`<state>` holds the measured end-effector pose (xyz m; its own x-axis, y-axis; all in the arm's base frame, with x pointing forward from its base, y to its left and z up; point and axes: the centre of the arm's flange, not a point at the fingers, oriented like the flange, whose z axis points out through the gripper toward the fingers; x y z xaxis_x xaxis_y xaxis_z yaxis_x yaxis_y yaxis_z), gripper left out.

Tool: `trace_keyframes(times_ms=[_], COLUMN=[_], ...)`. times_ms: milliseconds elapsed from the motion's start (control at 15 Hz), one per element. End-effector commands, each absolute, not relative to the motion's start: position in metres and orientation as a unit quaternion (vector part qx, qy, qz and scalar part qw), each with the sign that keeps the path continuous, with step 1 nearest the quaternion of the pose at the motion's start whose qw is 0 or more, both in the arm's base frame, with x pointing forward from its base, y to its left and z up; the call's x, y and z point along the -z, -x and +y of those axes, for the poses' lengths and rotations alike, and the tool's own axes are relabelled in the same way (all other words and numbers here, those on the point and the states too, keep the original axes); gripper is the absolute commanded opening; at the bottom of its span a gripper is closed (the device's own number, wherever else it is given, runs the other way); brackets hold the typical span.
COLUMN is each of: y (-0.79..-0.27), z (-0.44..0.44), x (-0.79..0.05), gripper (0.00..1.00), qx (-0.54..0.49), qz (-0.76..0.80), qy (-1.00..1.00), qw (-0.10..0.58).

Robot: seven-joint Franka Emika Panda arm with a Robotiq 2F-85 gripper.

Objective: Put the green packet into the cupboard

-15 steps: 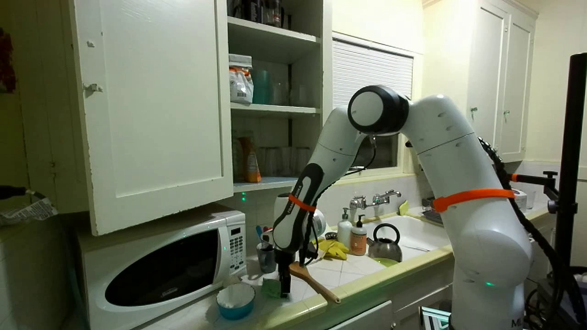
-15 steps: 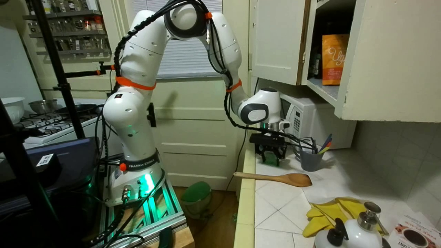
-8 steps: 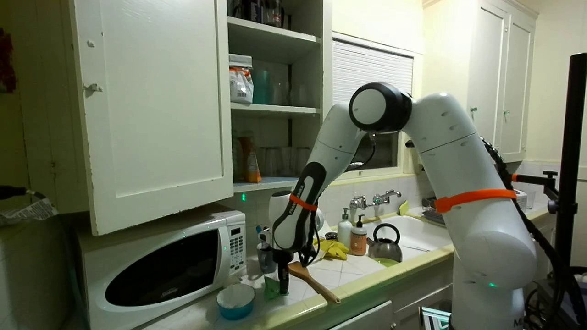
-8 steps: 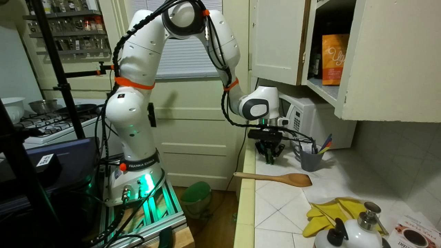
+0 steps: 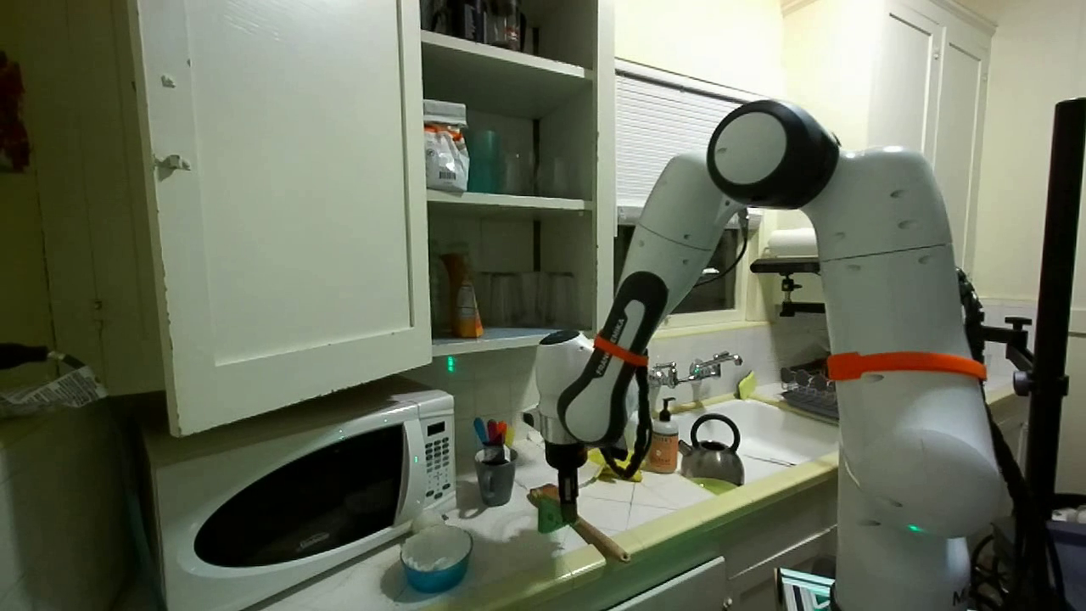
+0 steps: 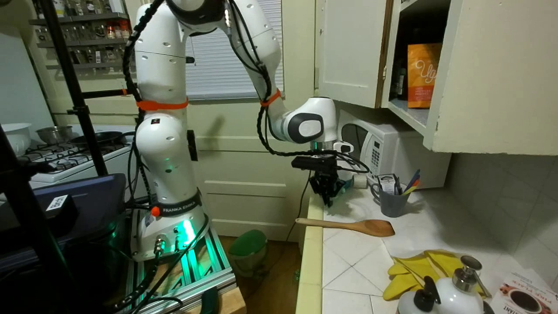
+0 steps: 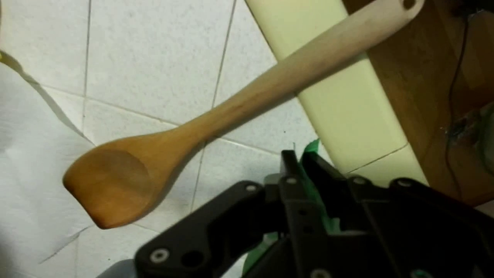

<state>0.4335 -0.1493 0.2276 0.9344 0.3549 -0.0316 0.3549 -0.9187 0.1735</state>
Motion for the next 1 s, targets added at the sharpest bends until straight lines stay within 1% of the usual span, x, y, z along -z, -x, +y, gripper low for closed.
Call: trace_keyframes(times_ms=[0,267,400,467,533,667,733,933], y=[-0.372,-0.341,-0.347,-0.363,-0.378,-0.370,-0.368,-0.383], z=[-0.142,-0.149,-0.165,-0.172,-0.174,-0.179,-0.179,-0.172], x=[-0.281,-0.347,-0.387,-0.388,-0.365,-0.382,-0.384,-0.443], gripper=[0.03,0.03,0.03,0.03,0.12,0.12,0.03,0.03], qx=[-0.076,-0.149,-0.180,-0.148,-0.163,-0.159,-0.160,-0.260], qz=[0.121,0.043,-0.005,0.000,0.025,0.011,0.009,0.006], qy=[-0.984,-0.982,-0.979,-0.983,-0.981,-0.981,-0.981,-0.956], qw=[0.104,0.105,0.100,0.105,0.105,0.107,0.107,0.138])
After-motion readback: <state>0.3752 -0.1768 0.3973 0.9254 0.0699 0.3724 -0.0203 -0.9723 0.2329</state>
